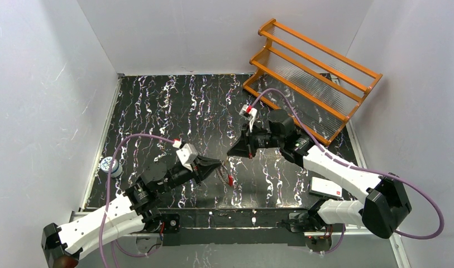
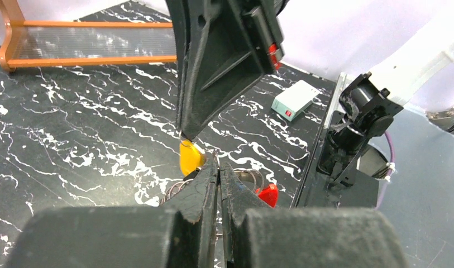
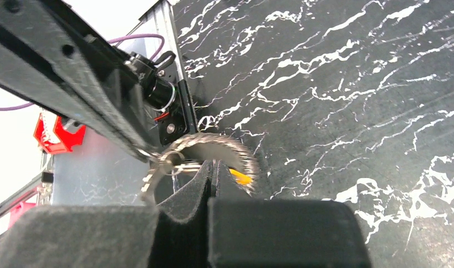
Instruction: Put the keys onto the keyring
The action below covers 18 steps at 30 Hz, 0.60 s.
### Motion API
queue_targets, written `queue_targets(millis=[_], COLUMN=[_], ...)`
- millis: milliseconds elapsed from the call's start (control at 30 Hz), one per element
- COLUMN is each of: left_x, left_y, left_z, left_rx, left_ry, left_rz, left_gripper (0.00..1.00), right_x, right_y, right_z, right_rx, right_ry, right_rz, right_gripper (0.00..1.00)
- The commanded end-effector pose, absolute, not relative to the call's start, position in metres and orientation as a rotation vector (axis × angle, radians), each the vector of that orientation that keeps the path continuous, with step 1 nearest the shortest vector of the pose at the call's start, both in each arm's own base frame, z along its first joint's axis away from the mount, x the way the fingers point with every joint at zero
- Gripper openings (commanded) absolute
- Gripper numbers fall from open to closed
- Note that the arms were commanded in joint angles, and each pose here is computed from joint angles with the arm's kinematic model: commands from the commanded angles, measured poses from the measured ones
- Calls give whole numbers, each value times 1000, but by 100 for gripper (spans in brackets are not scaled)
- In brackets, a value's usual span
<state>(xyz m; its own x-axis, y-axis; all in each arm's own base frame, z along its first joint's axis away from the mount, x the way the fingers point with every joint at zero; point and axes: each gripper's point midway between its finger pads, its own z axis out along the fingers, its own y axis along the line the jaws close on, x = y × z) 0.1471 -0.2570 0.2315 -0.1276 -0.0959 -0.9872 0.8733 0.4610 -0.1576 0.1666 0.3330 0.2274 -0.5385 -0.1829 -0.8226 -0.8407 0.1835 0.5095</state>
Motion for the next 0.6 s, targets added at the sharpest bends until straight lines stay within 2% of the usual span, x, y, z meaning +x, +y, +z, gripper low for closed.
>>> queue_targets(millis=[0,300,567], left_x=[143,149,155], left_y=[-257,-255,-258], left_z=[255,234,166], left_rx=[690,662,681], left_ry=[1364,1422,1529], left_rz=[-1019,-995,-954], left_gripper=[0,0,0], right_x=[169,153,156], right_y=[332,325,313], right_z=[228,242,209], right_rx=[-944,-1023,-981], right_ry=[1852,1729,1782], right_rz=[1427,1466,1445], right_gripper=[1,1,1])
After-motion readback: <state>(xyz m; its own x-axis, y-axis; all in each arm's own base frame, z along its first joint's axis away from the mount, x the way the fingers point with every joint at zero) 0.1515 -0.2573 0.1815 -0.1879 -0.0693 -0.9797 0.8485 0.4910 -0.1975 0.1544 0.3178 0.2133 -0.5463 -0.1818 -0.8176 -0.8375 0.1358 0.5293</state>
